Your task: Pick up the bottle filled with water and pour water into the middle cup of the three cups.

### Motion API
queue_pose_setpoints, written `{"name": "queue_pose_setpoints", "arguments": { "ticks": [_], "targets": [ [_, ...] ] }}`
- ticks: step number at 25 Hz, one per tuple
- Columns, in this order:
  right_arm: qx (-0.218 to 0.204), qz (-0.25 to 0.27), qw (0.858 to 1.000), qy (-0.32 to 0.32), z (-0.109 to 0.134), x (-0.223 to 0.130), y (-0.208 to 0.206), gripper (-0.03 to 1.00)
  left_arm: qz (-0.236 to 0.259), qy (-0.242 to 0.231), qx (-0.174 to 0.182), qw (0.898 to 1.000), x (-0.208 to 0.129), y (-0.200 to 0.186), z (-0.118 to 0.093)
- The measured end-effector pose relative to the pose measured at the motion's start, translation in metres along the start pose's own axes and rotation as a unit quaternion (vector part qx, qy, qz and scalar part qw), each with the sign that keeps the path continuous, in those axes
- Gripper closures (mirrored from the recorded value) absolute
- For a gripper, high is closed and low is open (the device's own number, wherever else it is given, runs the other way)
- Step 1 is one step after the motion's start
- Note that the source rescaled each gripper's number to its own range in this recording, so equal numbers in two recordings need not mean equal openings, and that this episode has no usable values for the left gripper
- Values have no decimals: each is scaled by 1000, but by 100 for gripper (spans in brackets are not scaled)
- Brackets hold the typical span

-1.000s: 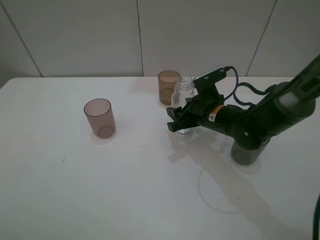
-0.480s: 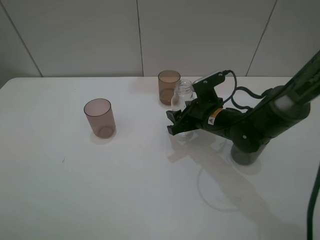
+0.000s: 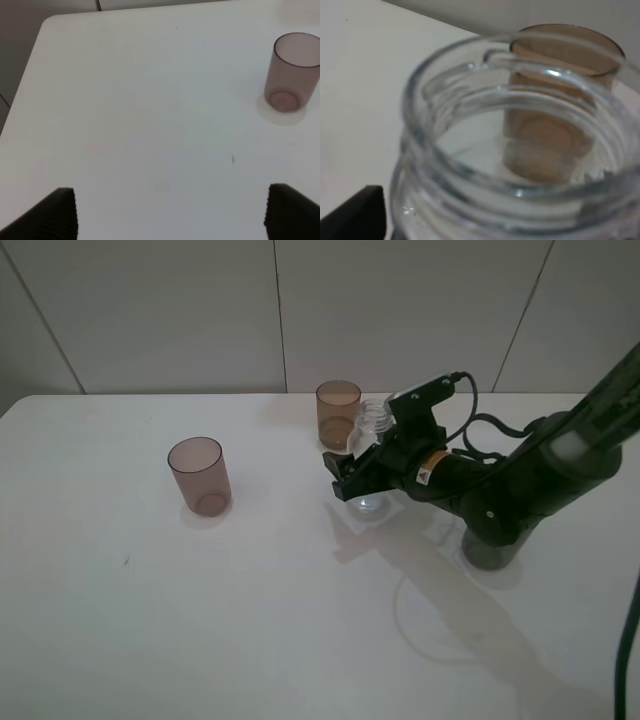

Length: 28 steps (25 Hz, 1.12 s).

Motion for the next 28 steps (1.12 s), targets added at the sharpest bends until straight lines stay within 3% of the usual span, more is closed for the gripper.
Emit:
{"name": "queue_pose_setpoints", "arguments": {
  "ticks": [9,13,19,25,28],
  "targets": [
    [-10,-84,996,-1,-2,55,-20,-3,0,0,0,1000,0,0,0],
    [-28,-89,996,8,-4,87,-42,-3,0,0,0,1000,0,0,0],
    [-66,53,991,100,-9,105,-92,-3,0,0,0,1000,0,0,0],
    [-83,183,961,192,-23,109,-156,-3,0,0,0,1000,0,0,0],
    [-114,212,946,218,-38,110,-191,-3,0,0,0,1000,0,0,0]
  ]
}}
Point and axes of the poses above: a point on each arm's last joint axis where the gripper is mounted, y pointing out along that axis toward the gripper, z along the wrist's bending axis when the last joint is at zero, x = y × z, the point moved 1 cm from there along y, pointing out along that axis toward the gripper, and after that the axes turned 3 degrees about y, right-handed, at the moved point
